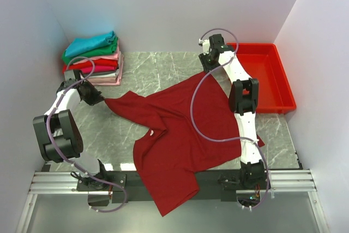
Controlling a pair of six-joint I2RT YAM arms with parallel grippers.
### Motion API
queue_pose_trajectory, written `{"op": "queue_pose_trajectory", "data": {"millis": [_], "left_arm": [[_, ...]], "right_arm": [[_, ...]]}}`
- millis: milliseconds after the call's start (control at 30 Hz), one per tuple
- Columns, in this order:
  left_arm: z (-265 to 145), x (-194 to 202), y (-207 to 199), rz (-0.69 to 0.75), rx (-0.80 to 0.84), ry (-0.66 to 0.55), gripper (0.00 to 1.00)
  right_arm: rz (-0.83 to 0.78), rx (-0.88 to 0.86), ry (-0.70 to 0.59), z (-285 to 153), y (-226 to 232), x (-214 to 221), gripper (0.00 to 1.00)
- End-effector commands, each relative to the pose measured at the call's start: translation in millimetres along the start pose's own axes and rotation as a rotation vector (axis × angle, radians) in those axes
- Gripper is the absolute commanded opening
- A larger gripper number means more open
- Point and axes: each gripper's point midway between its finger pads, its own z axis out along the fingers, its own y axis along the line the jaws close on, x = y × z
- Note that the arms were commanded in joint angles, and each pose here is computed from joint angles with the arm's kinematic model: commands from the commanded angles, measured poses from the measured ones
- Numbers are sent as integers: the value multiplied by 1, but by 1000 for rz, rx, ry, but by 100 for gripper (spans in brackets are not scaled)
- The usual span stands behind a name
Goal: Fold and stack the t-shirts
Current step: Flatten the tshirt out
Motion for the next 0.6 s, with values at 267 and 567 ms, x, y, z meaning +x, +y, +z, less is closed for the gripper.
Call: {"op": "queue_pose_trajectory", "data": {"millis": [267,567], "left_arm": [[-18,4,-18,48,91,-3,1],[-19,7,-16,49,90,7,0]], "right_arm": [[-58,-52,-44,28,-5,-4,48],[-58,-80,-34,35,-5,1,30]]}}
